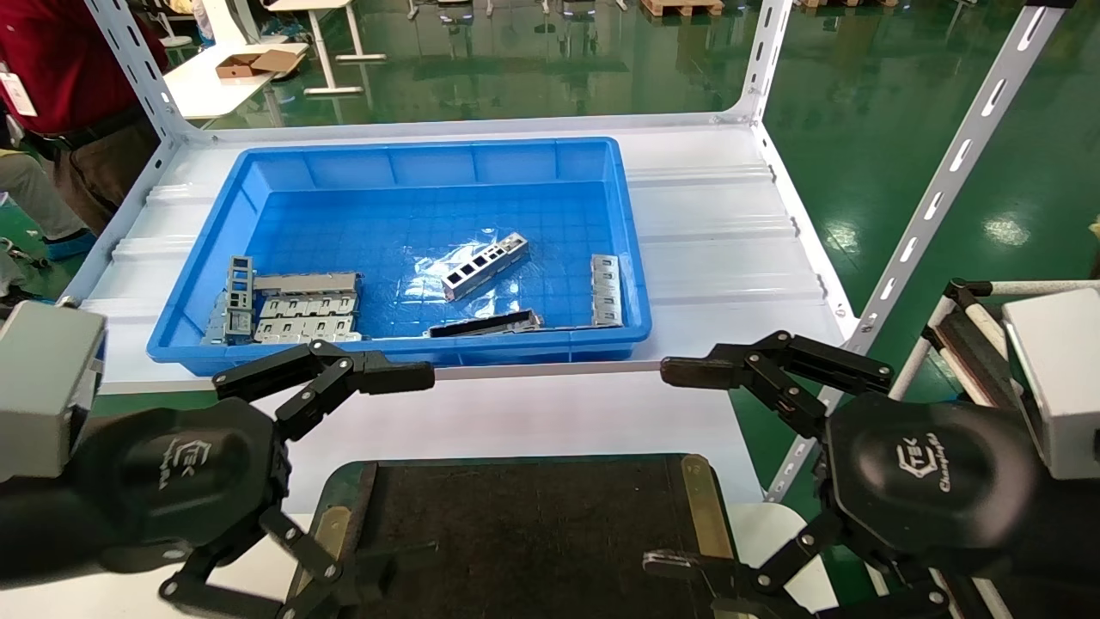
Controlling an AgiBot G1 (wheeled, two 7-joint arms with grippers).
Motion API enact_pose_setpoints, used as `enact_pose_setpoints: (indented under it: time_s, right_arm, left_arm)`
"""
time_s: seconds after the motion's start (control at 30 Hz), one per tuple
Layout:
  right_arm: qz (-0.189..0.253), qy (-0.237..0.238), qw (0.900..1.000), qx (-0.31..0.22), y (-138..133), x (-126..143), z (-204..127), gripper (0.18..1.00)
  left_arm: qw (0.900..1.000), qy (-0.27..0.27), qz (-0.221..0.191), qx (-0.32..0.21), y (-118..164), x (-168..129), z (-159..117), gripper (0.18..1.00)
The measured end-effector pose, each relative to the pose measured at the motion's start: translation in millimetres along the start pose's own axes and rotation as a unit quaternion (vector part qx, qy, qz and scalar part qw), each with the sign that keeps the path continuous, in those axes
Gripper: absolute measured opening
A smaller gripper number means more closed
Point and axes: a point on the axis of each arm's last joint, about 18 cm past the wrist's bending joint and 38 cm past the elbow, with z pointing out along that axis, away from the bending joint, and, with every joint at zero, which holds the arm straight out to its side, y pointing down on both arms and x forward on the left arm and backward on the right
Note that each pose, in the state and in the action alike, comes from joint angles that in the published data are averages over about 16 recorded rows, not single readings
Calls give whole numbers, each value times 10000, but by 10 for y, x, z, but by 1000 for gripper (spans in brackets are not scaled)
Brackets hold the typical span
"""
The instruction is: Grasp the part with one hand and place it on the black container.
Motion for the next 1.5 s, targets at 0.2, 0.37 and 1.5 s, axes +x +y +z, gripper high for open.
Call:
enact_pose_setpoints:
  time_s: [0.2, 0.37, 1.5]
  right_arm:
    - [0, 0, 10000, 0, 0, 0, 0, 1001]
    - [0, 0, 10000, 0, 0, 0, 0, 1001]
    - [0, 0, 10000, 0, 0, 0, 0, 1001]
  left_arm:
    - [9996, -268, 0, -117, 53, -158, 65, 1001]
    - [9982, -561, 5, -216, 102, -347, 141, 1001]
    - [9658, -2316, 63, -1160, 637, -1952, 972, 1001]
